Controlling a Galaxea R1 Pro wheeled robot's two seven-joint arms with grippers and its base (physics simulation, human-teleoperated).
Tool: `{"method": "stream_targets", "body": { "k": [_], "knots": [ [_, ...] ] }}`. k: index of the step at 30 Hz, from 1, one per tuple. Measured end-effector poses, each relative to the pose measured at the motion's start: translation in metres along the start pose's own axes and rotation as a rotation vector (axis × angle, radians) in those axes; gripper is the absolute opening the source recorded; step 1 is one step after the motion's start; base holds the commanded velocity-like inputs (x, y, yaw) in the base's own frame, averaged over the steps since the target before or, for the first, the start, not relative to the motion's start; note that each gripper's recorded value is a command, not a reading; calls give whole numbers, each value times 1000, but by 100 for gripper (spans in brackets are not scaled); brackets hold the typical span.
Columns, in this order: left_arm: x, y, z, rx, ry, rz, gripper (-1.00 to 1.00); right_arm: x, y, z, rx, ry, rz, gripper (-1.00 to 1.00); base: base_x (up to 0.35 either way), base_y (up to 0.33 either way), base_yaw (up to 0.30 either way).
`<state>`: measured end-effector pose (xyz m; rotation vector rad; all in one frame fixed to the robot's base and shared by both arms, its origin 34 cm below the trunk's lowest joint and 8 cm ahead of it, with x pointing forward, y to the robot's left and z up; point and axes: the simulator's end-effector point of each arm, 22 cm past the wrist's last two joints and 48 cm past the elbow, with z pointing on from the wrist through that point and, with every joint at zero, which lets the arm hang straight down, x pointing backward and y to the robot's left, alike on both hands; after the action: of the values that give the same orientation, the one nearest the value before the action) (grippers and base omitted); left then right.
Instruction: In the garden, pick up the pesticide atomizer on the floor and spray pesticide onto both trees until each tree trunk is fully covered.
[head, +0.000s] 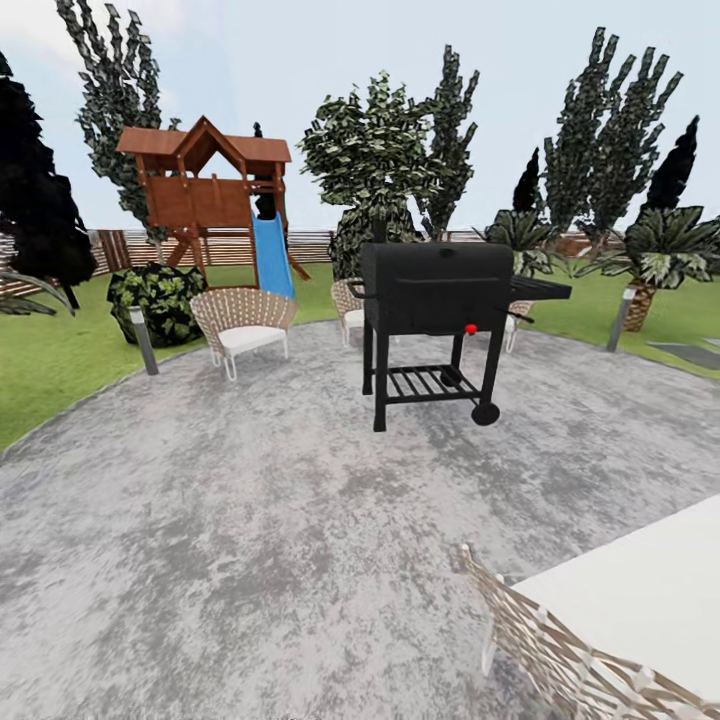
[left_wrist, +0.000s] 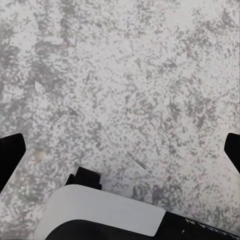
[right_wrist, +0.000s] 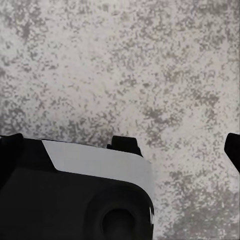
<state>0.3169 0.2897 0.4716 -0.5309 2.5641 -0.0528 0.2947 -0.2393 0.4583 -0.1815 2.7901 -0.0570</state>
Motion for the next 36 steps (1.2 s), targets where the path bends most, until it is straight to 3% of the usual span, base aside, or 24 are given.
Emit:
{"method": "stream_targets", "body": {
  "k": [21,36],
  "knots": [
    [0,1,0,1,1,3,100,0,-2,0,2,-1,2,100,0,0,279],
    [-1,0,0,4,-2,5,100,-1,-7,0,11,-3,9,100,0,0,58]
  ]
}}
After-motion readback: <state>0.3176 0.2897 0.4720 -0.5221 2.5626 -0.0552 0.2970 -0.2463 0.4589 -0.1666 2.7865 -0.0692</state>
